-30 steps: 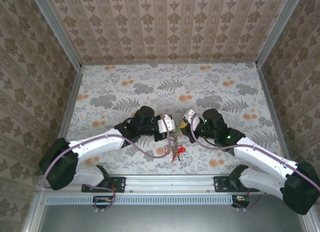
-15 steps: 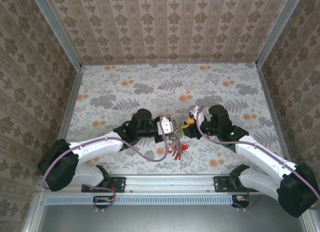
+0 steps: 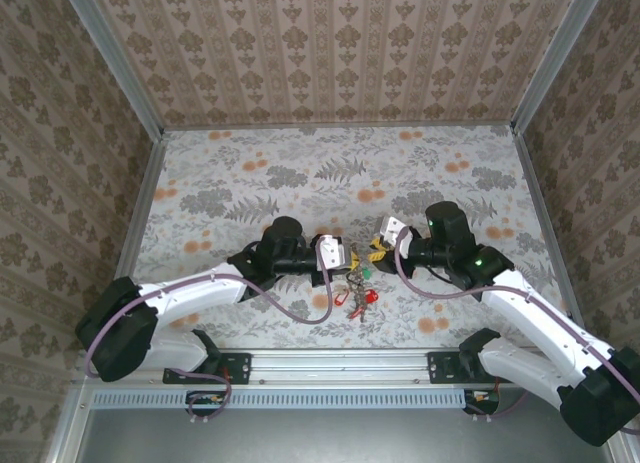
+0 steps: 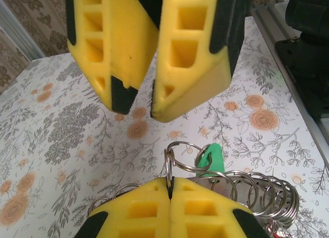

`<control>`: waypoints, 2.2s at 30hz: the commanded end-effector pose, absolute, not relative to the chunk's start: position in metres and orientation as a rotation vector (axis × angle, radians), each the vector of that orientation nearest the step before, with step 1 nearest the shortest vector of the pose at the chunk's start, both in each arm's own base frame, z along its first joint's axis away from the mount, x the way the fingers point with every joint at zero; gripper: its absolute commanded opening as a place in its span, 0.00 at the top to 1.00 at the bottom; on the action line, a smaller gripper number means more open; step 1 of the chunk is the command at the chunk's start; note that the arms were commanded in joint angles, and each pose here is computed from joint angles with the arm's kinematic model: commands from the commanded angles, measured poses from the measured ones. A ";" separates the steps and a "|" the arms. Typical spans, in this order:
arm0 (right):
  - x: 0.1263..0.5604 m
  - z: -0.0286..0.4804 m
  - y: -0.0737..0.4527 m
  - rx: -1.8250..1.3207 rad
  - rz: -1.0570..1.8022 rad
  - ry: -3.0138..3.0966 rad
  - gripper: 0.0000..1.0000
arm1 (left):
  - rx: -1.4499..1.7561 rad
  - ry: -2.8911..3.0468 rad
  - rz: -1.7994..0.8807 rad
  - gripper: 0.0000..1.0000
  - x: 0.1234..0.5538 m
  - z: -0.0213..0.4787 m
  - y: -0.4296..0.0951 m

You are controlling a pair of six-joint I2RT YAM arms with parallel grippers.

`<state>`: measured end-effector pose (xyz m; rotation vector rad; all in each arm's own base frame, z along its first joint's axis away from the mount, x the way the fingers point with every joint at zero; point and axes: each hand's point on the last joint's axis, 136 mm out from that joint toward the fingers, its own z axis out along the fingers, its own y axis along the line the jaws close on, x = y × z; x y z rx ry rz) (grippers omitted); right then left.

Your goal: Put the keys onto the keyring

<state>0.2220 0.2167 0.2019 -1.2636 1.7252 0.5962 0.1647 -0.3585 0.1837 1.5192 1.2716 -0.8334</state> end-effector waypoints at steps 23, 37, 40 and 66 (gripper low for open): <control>0.208 0.185 0.238 -1.432 0.666 1.648 0.79 | 1.457 1.138 -0.980 1.00 0.156 0.208 -0.370; 0.209 0.189 0.234 -1.435 0.638 1.676 1.00 | 1.497 1.322 -0.844 0.93 0.174 0.183 -0.363; 0.212 0.189 0.228 -1.456 0.572 1.704 1.00 | 1.539 1.368 -0.789 0.90 0.178 0.178 -0.361; 0.214 0.186 0.227 -1.465 0.555 1.717 1.00 | 1.557 1.275 -0.849 0.72 0.166 0.202 -0.371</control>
